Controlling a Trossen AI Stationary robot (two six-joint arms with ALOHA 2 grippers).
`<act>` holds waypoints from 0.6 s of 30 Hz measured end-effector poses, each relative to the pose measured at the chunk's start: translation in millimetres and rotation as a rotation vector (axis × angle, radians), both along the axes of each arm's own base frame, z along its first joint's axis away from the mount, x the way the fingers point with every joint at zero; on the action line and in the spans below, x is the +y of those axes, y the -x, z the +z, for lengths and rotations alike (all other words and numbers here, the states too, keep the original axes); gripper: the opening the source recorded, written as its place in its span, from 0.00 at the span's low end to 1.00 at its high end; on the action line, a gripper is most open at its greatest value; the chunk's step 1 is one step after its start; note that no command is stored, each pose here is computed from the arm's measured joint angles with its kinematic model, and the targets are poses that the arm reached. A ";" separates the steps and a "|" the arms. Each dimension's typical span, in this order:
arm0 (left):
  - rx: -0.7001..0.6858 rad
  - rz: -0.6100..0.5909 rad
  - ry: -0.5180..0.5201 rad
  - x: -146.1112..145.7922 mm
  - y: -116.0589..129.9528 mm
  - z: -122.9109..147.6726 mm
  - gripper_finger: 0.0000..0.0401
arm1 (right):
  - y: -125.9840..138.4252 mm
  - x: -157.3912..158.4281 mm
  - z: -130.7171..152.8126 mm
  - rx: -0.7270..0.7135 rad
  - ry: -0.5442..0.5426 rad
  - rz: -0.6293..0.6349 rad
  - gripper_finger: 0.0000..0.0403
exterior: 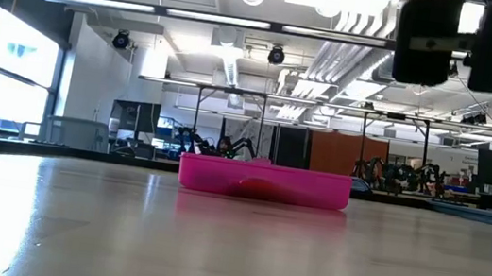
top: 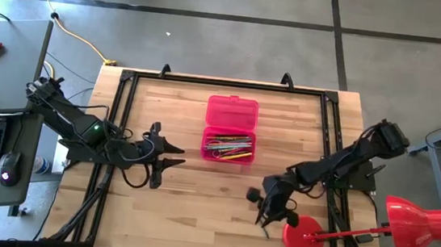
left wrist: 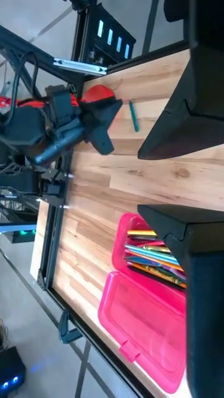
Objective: Pick & place school supplies into a supply box
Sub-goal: Put the dark green crayon into the pink supply box
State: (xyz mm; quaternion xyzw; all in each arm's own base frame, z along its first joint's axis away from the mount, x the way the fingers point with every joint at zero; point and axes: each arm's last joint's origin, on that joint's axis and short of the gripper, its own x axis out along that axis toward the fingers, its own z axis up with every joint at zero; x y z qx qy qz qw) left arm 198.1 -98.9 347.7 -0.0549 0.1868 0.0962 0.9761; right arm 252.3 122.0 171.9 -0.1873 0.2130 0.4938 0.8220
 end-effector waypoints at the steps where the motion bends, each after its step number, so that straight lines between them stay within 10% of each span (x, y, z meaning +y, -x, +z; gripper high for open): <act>1: 0.001 0.000 -0.001 -0.1 -0.1 -0.2 0.39 | 0.3 2.5 -3.1 0.010 0.004 0.011 0.19; 18: -0.006 0.003 0.056 -0.6 -0.1 0.1 0.39 | -0.4 13.1 -62.2 -0.038 0.239 0.275 0.16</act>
